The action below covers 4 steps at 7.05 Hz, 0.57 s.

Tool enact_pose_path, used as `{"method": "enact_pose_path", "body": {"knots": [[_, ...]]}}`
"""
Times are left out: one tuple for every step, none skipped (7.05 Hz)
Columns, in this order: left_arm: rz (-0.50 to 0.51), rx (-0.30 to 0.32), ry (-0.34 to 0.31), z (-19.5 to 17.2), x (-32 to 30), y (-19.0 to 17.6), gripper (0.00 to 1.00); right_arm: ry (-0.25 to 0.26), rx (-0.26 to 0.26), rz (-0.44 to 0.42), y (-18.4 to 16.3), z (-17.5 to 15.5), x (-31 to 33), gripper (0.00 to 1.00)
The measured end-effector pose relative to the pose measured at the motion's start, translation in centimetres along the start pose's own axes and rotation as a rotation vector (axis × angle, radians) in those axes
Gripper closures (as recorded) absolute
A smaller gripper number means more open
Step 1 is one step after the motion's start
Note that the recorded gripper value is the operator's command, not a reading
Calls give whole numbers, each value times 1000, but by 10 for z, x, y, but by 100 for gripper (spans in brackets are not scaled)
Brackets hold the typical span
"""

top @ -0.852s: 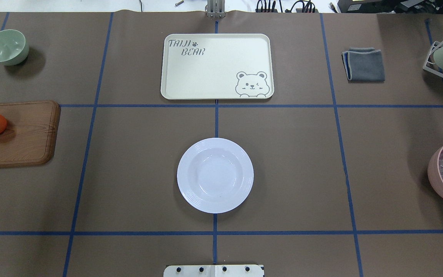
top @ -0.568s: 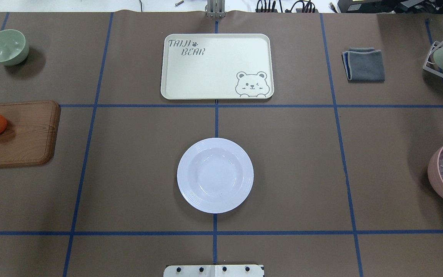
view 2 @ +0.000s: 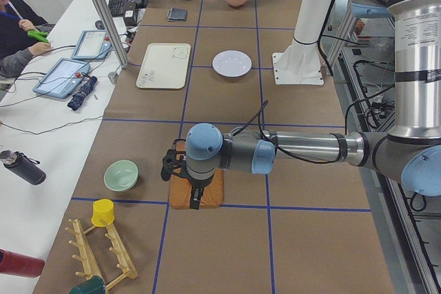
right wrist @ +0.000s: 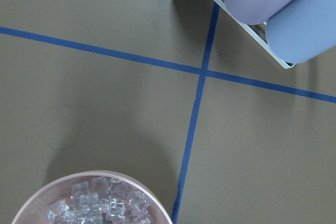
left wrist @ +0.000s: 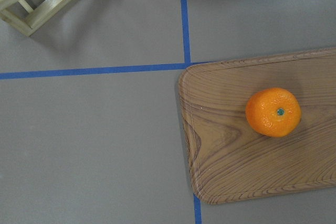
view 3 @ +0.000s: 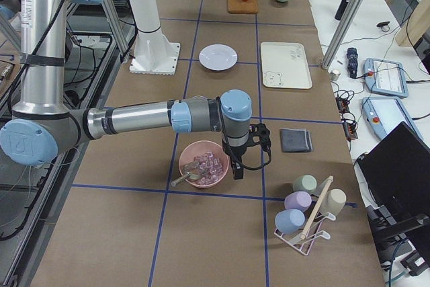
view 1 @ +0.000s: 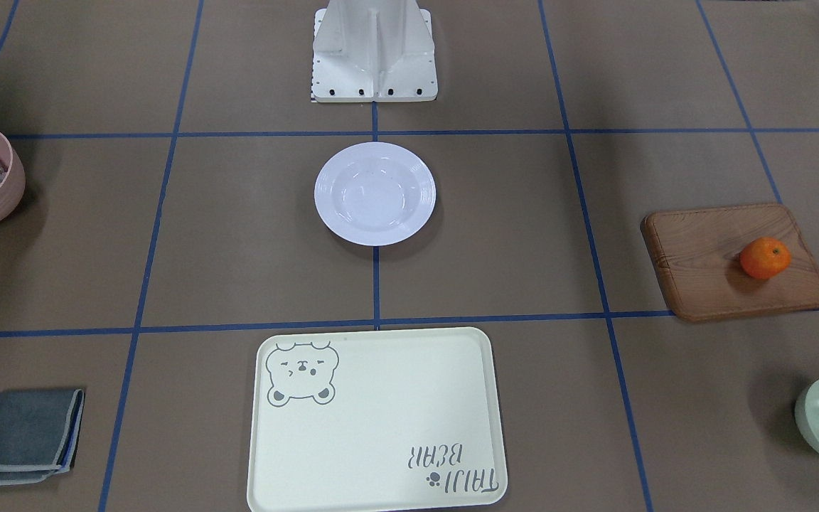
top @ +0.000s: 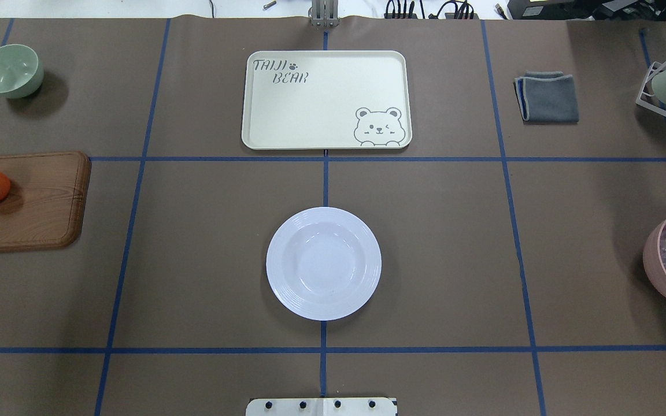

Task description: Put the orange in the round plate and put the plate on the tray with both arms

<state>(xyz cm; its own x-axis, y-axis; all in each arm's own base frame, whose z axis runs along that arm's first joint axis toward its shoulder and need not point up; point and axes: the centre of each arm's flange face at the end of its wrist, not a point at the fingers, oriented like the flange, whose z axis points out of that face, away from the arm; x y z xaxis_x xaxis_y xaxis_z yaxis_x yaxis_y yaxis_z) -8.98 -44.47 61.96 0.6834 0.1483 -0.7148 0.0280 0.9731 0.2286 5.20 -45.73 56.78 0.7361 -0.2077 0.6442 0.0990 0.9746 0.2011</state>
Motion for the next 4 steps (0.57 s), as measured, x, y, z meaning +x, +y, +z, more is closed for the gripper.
{"method": "enact_pose_path", "body": {"knots": [[62,58,-4,-4,4,-7,1,-5,52,-42,-19,-12,-10,0],[107,115,-5,-8,9,-14,1,-7,106,-88,-33,-18,-15,0],[109,152,0,-11,13,-20,1,-14,137,-116,-39,-17,-15,0],[111,184,6,-13,15,-24,1,-20,158,-137,-43,-15,-13,0]]}}
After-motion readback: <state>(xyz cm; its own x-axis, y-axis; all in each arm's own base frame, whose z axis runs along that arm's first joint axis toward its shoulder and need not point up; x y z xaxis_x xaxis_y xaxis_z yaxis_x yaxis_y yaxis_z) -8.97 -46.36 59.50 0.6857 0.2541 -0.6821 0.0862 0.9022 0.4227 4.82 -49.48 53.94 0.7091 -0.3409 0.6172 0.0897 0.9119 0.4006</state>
